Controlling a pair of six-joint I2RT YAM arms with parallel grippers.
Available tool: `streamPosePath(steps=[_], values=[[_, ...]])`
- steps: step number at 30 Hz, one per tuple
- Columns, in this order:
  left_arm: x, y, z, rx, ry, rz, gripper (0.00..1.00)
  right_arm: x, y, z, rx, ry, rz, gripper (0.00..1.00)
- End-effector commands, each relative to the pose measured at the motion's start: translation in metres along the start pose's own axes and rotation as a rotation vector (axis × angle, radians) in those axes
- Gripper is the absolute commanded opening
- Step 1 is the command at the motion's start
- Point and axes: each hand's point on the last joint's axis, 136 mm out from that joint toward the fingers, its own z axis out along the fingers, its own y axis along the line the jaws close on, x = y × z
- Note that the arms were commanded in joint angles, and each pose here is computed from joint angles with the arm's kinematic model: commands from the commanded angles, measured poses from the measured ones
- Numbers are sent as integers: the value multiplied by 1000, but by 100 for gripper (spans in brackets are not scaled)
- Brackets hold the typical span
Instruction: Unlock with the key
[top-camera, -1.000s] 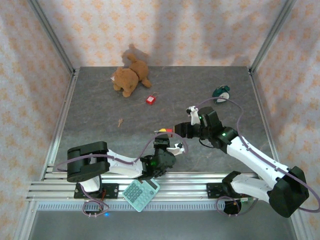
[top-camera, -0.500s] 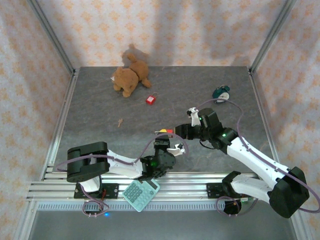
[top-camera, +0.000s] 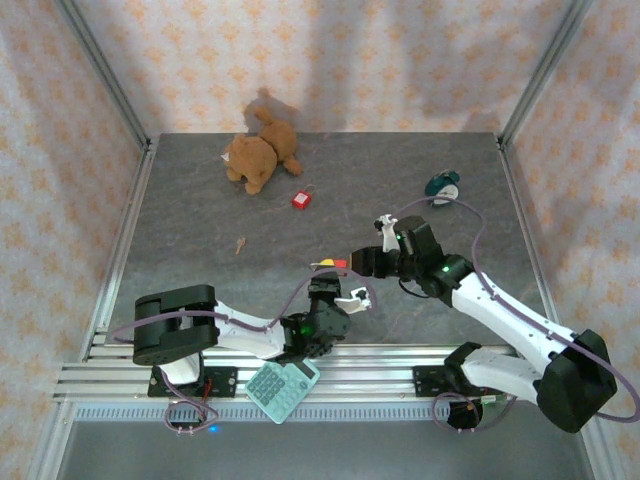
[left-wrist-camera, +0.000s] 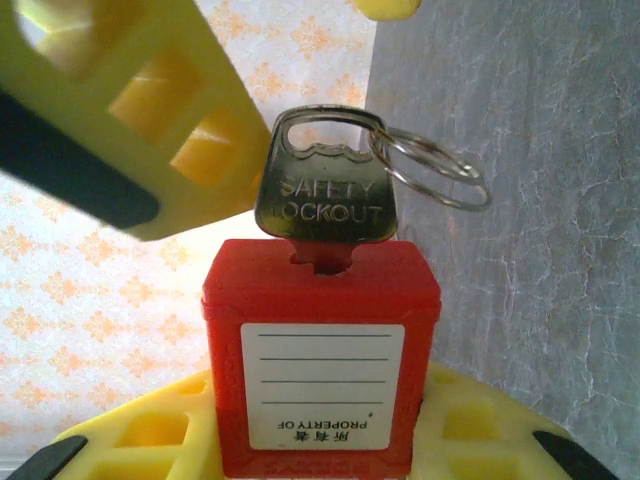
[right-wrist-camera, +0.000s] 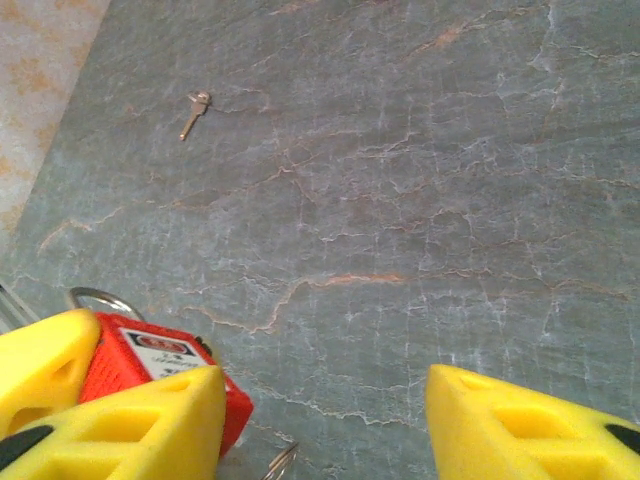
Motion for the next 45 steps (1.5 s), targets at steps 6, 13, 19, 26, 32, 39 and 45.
streamPosePath(steps=[6, 13, 19, 26, 32, 39, 45], values=[[2, 18, -8, -50, 12, -71, 31, 1, -9, 1, 47, 0, 15, 54], [7, 9, -7, -41, 23, -61, 31, -11, 16, -28, -34, -48, 1, 56], [6, 8, -7, -44, 22, -65, 31, 9, 27, -25, -108, 40, 8, 56], [6, 10, -7, -46, 21, -63, 31, 20, 28, -17, -106, 92, -21, 56], [6, 12, -8, -50, 22, -65, 31, 12, 10, -13, 1, 54, -8, 56], [3, 7, -8, -45, 16, -58, 31, 7, 9, -8, 9, 33, 4, 56], [2, 5, -9, -45, 11, -54, 30, 4, 10, -9, 5, 23, 9, 56]])
